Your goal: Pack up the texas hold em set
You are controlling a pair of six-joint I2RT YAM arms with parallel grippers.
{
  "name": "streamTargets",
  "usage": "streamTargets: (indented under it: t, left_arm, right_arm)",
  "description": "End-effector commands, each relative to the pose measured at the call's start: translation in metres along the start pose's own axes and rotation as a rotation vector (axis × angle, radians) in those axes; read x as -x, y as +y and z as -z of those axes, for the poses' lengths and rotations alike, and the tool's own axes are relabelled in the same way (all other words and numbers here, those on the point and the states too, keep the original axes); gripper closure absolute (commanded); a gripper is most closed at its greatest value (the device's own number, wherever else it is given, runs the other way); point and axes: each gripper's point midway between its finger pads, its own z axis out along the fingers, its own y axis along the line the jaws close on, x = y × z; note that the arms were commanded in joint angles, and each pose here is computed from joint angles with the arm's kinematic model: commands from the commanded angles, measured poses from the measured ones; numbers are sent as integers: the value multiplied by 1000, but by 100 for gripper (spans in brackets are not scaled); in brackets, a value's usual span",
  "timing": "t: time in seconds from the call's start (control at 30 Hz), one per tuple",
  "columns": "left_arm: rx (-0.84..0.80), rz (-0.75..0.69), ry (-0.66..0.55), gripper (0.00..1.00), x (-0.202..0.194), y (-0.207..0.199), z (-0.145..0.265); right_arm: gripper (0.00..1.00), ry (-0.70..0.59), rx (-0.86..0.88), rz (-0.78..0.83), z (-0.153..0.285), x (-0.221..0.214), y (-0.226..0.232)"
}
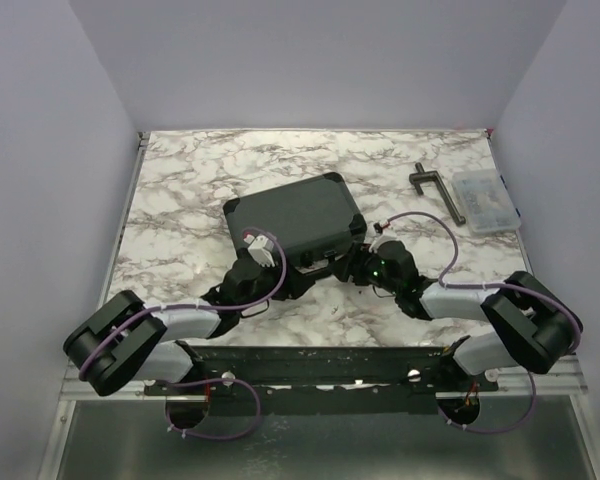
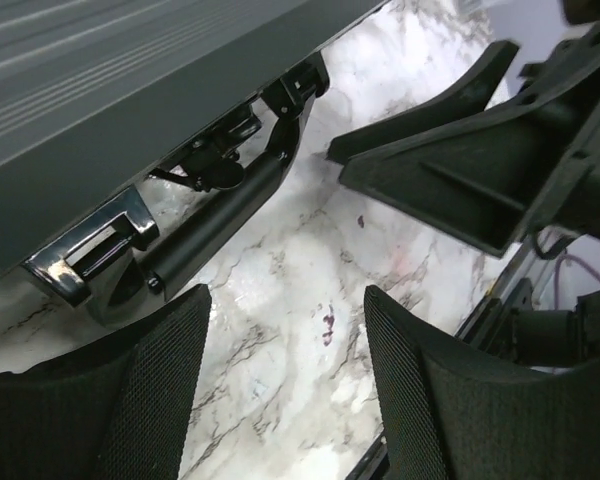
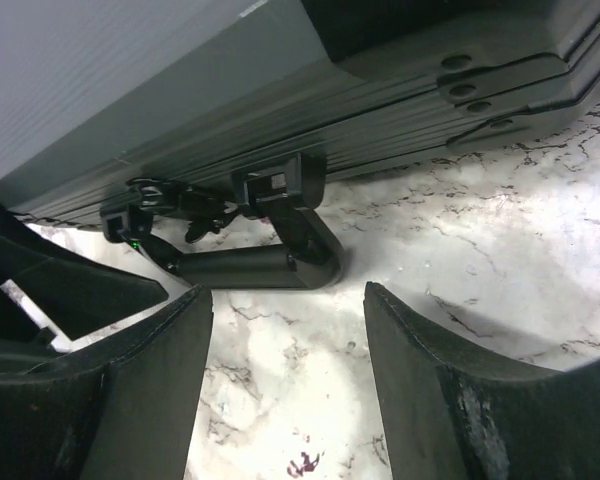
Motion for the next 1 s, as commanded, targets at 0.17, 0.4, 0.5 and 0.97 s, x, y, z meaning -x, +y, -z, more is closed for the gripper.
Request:
streamTargets:
  t: [0.17,0.4,0.5,0.97]
  left_arm:
    - [47,50,-84,23,-5,10,25]
    - [78,74,-143,23,-6,20,53]
    - [94,64,-145,23,-8,24,60]
    - [93,76,-185,24,-17,39,75]
  right_arm:
    - [32,-10,45,57,-14,-8,-3]
    - [32,-4,106,37,-35,-21,-4]
    - [37,-10,156,8,-41,-25,0]
    - [99,-86,359,-26,-18,27,74]
